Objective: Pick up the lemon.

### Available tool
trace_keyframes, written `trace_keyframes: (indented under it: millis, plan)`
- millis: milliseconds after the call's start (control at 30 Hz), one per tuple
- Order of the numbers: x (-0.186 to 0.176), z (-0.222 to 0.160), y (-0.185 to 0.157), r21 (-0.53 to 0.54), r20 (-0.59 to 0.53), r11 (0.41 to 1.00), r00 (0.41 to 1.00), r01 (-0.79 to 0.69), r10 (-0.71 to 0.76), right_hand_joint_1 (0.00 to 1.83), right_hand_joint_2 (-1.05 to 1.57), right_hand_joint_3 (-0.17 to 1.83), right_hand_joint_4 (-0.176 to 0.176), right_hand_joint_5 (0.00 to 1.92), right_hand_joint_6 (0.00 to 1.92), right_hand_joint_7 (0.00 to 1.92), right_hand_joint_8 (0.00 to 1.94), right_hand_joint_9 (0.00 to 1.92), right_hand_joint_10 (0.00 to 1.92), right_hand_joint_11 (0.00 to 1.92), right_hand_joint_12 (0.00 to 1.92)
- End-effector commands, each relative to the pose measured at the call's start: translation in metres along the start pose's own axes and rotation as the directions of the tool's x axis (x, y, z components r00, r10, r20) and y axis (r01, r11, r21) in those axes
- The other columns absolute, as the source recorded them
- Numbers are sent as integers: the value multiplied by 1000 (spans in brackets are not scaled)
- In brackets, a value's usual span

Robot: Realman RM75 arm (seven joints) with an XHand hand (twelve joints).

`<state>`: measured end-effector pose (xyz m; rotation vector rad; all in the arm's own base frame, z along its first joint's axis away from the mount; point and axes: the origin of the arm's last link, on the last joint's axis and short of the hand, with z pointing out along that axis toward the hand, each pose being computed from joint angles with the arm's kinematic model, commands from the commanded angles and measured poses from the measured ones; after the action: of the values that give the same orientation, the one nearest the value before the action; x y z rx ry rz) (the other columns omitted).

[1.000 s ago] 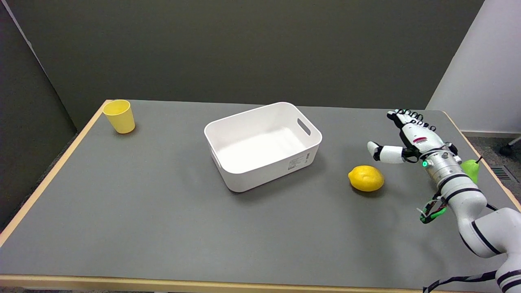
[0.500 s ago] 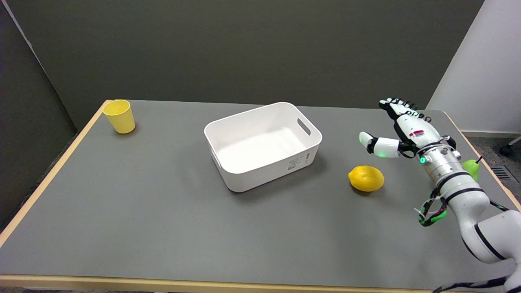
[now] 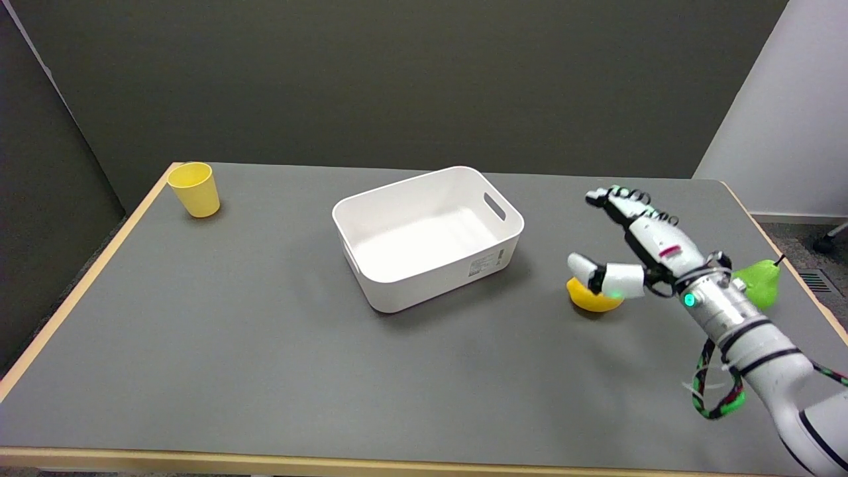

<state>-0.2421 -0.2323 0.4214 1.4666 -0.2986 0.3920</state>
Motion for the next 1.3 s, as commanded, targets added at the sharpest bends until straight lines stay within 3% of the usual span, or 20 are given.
trace_keyframes:
  millis: [33,67,133,200,267,300,367,800,1200,1300]
  plan:
    - [-44,-42,27,122,134,984,985,-128,111,393,585,864,-87,65,331,50,231,-1,42,-1,-1]
    - [-41,-42,37,98,126,988,986,-118,106,402,564,893,-86,62,342,57,222,-1,45,-1,-1]
    - [-36,-41,51,57,110,992,989,-109,102,365,657,767,-83,88,297,69,248,-1,108,-1,-1]
    - [-32,-38,64,12,97,993,989,-114,112,365,584,886,-78,69,347,72,287,-1,135,-1,21]
    - [-30,-34,75,-17,93,991,987,-131,132,379,645,786,-82,98,311,87,256,-1,181,-1,45]
    - [-30,-32,78,-21,93,991,986,-135,137,385,625,830,-81,91,330,84,269,12,153,-1,47]
    - [-28,-22,81,-16,93,989,984,-150,150,391,571,926,-78,74,372,77,301,29,99,-1,51]
    - [-42,5,82,16,154,986,975,-166,161,382,604,897,-76,109,383,88,298,-1,237,-1,155]
    - [-62,-14,87,-30,198,976,956,-217,218,409,601,900,-76,111,390,89,305,-1,253,-1,226]
    - [-66,-19,87,-3,213,973,950,-232,227,494,627,885,-78,119,377,108,300,-1,387,-1,423]
